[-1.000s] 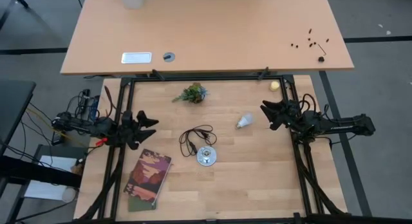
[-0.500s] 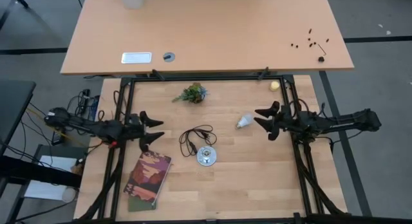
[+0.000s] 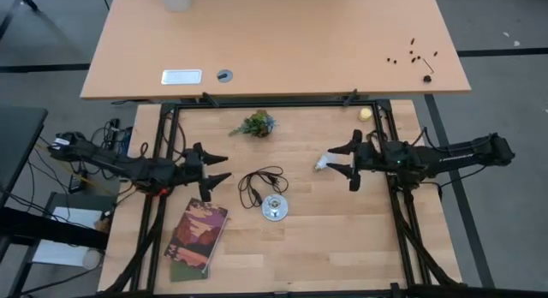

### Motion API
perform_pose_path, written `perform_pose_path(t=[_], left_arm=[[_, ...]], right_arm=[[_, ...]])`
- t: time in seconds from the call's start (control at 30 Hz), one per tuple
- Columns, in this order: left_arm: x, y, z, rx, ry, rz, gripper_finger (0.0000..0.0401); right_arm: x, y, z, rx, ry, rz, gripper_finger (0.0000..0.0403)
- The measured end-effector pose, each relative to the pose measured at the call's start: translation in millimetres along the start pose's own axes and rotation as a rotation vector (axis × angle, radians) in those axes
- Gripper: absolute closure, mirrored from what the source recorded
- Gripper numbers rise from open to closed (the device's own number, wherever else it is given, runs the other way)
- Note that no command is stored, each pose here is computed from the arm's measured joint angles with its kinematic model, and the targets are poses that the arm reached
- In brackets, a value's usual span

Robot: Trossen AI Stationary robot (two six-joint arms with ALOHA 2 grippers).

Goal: Screw lightbulb
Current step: Insert the white lightbulb into the lamp socket

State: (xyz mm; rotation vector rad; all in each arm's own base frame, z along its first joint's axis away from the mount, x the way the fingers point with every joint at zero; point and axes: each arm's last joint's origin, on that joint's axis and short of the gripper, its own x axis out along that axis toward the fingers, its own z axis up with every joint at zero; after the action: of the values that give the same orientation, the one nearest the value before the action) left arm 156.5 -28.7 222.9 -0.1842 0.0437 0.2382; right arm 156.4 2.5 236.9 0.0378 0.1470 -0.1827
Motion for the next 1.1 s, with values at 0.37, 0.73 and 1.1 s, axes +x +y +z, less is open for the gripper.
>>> perform_pose_path(t=[0.37,0.73,1.1], left_arm=[[19,-10,-8,-0.16,0.018,-0.02,0.0123],[36,-28,7,-0.063,-0.031,0.008,0.0123],[52,-42,14,0.074,-0.021,0.044,0.0123]], right_arm=[[22,8,38,-0.021,0.19,0.009,0.0174],[35,11,62,-0.091,0.285,0.004,0.0174],[33,-2,53,-0.063,0.408,0.035,0.0174]])
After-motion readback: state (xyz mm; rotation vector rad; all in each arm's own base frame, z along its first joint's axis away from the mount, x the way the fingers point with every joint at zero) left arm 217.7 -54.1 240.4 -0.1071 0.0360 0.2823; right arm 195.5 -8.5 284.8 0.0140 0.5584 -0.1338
